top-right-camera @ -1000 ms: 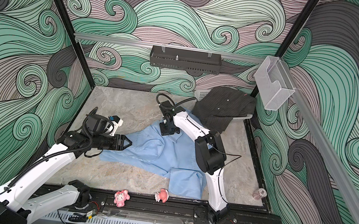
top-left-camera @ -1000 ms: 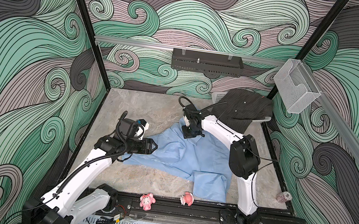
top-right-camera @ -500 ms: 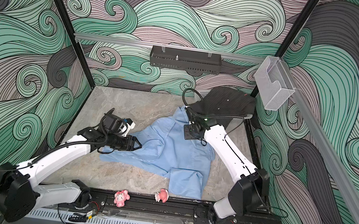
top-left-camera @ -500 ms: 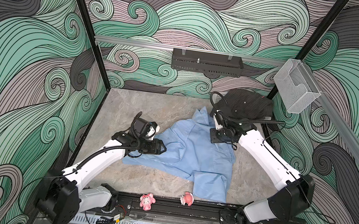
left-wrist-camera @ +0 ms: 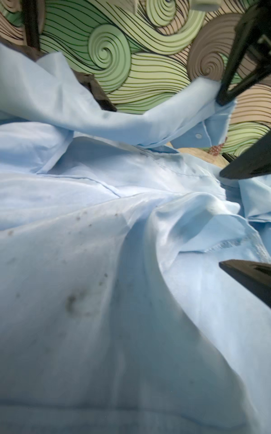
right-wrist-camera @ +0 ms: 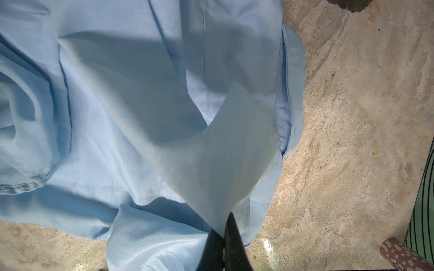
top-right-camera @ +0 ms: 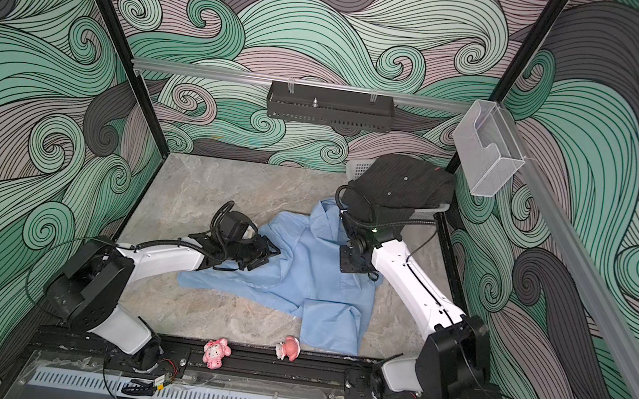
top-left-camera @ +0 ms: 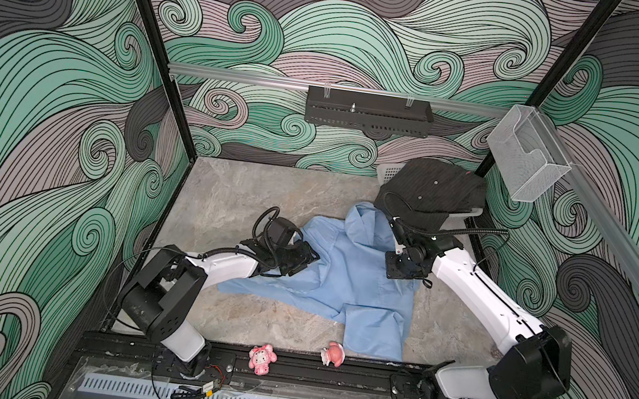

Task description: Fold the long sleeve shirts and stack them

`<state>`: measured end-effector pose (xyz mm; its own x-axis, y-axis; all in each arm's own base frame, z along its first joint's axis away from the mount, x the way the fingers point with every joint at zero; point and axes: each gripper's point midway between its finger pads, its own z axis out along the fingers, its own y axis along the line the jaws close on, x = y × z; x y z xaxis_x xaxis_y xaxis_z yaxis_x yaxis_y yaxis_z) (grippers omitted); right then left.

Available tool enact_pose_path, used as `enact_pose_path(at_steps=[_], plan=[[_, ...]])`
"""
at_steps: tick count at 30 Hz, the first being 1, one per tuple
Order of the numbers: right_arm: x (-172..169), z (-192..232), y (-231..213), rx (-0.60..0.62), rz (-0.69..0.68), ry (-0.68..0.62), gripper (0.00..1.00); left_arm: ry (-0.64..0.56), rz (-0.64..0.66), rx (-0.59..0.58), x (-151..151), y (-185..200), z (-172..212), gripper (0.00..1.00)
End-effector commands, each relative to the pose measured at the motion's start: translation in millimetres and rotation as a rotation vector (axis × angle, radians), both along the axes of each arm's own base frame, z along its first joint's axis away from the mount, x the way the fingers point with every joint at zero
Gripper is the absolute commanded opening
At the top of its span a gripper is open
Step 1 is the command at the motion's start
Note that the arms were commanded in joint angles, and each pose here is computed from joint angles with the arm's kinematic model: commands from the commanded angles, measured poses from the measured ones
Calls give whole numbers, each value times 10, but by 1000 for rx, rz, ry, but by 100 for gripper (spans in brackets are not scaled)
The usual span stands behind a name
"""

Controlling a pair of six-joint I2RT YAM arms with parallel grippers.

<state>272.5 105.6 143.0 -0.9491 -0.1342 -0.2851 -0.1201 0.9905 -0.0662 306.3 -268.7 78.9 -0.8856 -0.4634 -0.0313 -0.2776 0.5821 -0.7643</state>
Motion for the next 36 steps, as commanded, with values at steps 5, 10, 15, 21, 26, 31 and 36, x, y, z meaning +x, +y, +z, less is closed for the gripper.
enact_pose_path(at_steps=[5,10,15,21,26,31,36], plan=[[-11,60,-34,13,-6,-15,0,167,272,-200,60,-108,-82,57],[-8,60,-36,14,1,-13,0,227,368,-218,48,-66,-219,53],[-11,53,-50,15,5,-9,0,251,379,-276,135,-189,-277,45],[-10,81,-77,16,1,-19,0,254,383,-294,201,-248,-277,37],[-16,81,-84,19,1,-19,0,245,373,-306,198,-275,-191,36],[-13,70,-84,19,-2,-15,0,239,355,-328,206,-352,-103,35],[-11,63,-85,19,-1,-15,0,247,344,-341,165,-373,-65,14]])
